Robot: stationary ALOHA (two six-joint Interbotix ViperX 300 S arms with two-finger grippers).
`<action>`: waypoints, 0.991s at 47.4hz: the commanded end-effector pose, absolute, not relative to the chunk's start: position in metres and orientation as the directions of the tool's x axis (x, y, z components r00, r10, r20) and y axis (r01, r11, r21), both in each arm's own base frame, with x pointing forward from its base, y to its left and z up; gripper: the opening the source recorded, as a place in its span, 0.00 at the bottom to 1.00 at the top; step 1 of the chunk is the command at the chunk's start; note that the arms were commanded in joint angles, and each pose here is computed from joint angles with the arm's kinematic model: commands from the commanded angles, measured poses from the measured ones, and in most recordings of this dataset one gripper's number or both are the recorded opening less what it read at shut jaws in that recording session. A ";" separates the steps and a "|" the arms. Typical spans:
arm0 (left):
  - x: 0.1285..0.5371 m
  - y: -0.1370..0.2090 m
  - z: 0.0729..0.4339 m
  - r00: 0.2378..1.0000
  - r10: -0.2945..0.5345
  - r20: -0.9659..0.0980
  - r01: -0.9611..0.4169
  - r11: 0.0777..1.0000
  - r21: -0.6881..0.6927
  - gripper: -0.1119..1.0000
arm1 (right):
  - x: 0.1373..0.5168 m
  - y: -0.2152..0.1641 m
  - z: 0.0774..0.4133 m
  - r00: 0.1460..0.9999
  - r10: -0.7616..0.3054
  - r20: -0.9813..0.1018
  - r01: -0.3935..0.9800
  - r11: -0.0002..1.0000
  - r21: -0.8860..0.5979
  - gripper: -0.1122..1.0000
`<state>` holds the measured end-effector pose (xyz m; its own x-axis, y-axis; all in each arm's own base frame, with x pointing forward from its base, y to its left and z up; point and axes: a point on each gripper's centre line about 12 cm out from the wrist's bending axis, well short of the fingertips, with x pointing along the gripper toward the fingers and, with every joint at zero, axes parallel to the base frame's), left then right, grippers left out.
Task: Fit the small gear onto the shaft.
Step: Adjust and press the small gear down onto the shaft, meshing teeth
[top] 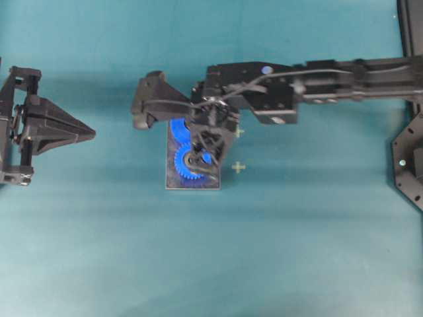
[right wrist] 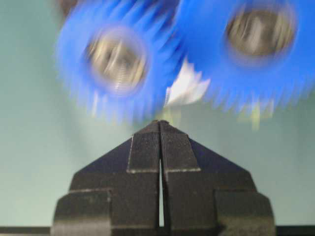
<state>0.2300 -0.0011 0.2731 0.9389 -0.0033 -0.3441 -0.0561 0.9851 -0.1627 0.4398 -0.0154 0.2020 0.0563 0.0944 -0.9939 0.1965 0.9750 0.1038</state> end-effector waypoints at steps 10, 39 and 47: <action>0.233 -0.001 0.284 0.950 -0.005 -0.314 -0.049 0.986 -0.162 0.10 | 0.458 -0.025 0.242 0.211 0.055 -0.976 0.203 0.974 0.099 0.08; 0.233 -0.001 0.284 0.949 -0.005 -0.315 -0.049 0.985 -0.163 0.10 | 0.478 -0.033 0.199 0.104 0.063 -0.993 0.139 0.987 0.077 0.08; 0.232 -0.002 0.283 0.949 -0.006 -0.315 -0.048 0.985 -0.163 0.10 | 0.471 -0.029 0.195 0.072 0.079 -0.994 0.145 0.985 0.089 0.08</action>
